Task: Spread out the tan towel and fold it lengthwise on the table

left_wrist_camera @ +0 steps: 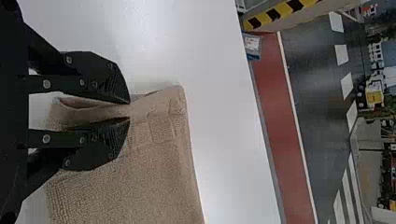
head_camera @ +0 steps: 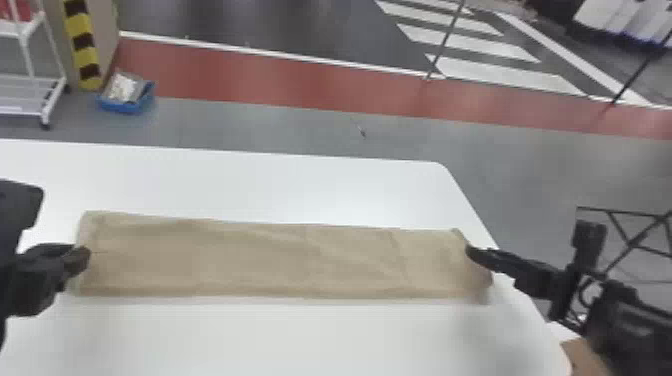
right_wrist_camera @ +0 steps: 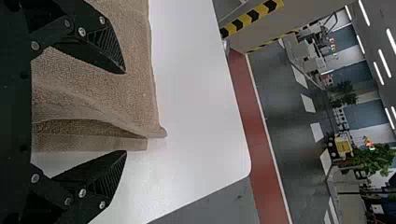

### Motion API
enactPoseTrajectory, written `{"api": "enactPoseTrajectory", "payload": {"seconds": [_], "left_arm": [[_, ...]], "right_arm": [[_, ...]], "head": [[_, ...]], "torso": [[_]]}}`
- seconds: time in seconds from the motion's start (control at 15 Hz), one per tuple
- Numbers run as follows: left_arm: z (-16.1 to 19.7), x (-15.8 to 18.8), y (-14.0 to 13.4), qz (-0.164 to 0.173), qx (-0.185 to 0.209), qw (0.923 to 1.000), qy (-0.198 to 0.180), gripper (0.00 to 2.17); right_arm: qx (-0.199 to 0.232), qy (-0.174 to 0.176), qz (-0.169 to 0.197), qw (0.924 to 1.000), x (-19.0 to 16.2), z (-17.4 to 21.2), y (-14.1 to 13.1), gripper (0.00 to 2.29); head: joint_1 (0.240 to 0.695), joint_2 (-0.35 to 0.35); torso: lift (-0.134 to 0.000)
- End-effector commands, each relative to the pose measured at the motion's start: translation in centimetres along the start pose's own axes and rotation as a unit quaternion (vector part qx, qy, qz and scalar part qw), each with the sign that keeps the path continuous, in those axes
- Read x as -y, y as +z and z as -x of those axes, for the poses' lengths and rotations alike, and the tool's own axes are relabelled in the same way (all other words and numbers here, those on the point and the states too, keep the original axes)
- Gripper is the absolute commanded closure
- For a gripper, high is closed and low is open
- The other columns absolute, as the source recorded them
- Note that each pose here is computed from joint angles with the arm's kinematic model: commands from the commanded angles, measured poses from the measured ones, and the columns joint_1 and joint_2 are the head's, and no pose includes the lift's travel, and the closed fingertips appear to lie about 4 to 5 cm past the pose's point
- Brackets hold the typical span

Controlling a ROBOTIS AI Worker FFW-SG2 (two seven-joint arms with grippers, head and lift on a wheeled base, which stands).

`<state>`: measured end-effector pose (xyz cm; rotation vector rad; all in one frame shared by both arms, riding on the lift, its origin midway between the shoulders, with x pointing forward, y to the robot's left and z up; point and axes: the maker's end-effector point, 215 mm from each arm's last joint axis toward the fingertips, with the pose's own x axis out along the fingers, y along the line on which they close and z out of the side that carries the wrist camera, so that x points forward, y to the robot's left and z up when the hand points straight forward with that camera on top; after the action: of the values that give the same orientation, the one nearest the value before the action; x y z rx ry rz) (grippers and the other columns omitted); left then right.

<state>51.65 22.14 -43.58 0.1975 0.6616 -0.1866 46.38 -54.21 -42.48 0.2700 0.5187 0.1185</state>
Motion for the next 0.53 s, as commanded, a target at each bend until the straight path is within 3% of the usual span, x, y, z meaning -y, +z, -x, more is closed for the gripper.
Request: {"api": "enactPoseTrajectory", "payload": {"seconds": [0.0,0.27,0.4,0.47], "left_arm": [[0.1,0.2,0.0,0.000,0.001,1.0000,-0.002,1.29],[0.5,1.0,-0.4,0.004,-0.007,0.9998,-0.015,1.36],[1.0,0.4,-1.4,0.010,-0.021,0.9996,-0.014,1.36],[1.1,0.6,-1.1,0.012,-0.017,0.9996,-0.017,1.36]], "right_arm": [[-0.001,0.000,0.001,1.0000,0.0,0.1,-0.1,0.33],[-0.011,0.017,-0.004,0.9998,-0.7,0.3,-0.3,0.73],[-0.013,0.028,-0.004,0.9995,-1.2,0.4,-0.2,0.80],[-0.012,0.029,-0.004,0.9995,-1.3,0.5,-0.1,1.03]], "head": [[0.695,-0.347],[0.695,-0.350],[0.695,-0.350],[0.695,-0.350]], "torso": [[-0.124],[-0.124],[-0.124],[-0.124]]}}
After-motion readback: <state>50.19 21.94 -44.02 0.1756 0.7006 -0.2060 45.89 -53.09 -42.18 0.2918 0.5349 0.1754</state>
